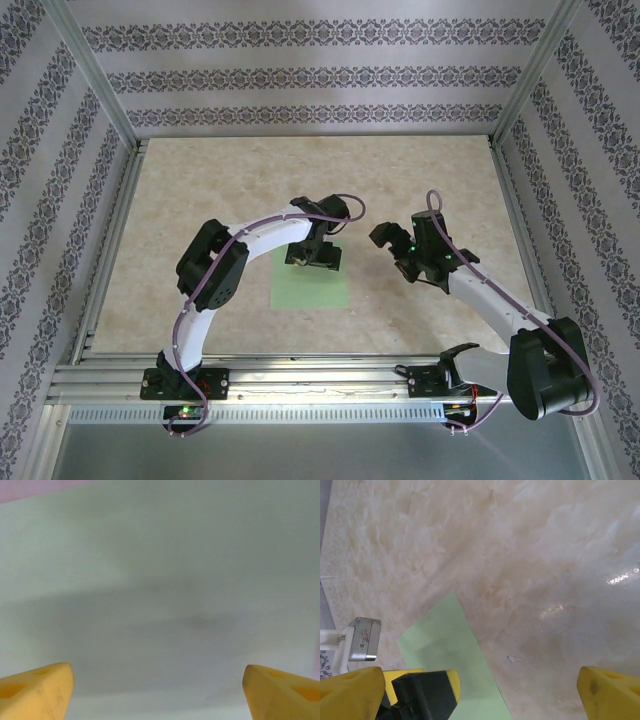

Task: Fold a paper plane with a square sheet of paper (pick it up from the middle)
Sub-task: First fold the square sheet of paper in half at the center of the table.

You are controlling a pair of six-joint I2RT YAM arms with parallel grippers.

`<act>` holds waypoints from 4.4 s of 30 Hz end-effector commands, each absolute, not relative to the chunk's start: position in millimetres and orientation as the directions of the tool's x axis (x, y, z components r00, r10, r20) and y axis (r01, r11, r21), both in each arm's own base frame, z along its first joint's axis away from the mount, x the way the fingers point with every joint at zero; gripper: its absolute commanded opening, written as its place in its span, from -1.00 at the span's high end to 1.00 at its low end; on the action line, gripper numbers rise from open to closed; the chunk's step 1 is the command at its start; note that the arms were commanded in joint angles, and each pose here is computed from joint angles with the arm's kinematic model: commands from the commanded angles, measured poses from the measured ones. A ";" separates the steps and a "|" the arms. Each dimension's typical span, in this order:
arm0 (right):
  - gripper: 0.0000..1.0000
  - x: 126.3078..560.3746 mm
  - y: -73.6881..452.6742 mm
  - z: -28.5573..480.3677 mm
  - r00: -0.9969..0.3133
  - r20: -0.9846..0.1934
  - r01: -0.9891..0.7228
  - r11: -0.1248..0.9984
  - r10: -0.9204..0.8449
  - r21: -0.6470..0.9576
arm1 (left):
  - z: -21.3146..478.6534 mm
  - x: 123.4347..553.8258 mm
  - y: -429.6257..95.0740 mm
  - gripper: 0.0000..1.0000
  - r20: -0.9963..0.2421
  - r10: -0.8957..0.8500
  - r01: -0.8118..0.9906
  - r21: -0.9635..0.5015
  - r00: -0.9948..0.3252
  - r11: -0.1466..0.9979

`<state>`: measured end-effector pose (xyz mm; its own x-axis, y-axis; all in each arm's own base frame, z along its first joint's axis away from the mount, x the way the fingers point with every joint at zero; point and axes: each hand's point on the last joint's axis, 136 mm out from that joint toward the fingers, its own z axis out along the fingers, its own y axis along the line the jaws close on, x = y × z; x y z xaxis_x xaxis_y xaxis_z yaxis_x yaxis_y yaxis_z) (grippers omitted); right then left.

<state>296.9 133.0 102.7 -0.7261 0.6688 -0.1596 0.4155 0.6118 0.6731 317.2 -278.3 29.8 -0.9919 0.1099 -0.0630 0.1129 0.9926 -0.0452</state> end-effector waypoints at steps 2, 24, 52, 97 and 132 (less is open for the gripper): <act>-0.96 291.8 128.2 94.1 -0.731 -0.149 0.432 0.621 0.666 0.654 | 25.7 309.7 -259.7 -0.77 -0.026 0.082 0.081 0.044 -0.996 0.996; -0.96 288.8 134.7 91.6 -0.746 -0.121 0.438 0.619 0.655 0.652 | -3.8 289.7 -231.4 -0.82 0.083 0.290 0.289 -0.022 -0.953 0.957; -0.96 287.1 173.8 93.3 -0.842 -0.115 0.342 0.687 0.527 0.640 | 35.4 312.8 -235.5 -0.82 -0.058 0.053 0.057 -0.065 -0.997 0.996; -0.96 285.0 174.9 89.4 -0.844 -0.100 0.354 0.686 0.528 0.636 | -26.9 287.6 -222.0 -0.80 0.086 0.065 0.067 0.022 -0.994 0.997; -0.96 283.8 173.4 90.5 -0.840 -0.105 0.355 0.685 0.533 0.636 | -10.4 296.2 -226.9 -0.54 0.045 0.085 0.086 0.016 -0.995 0.996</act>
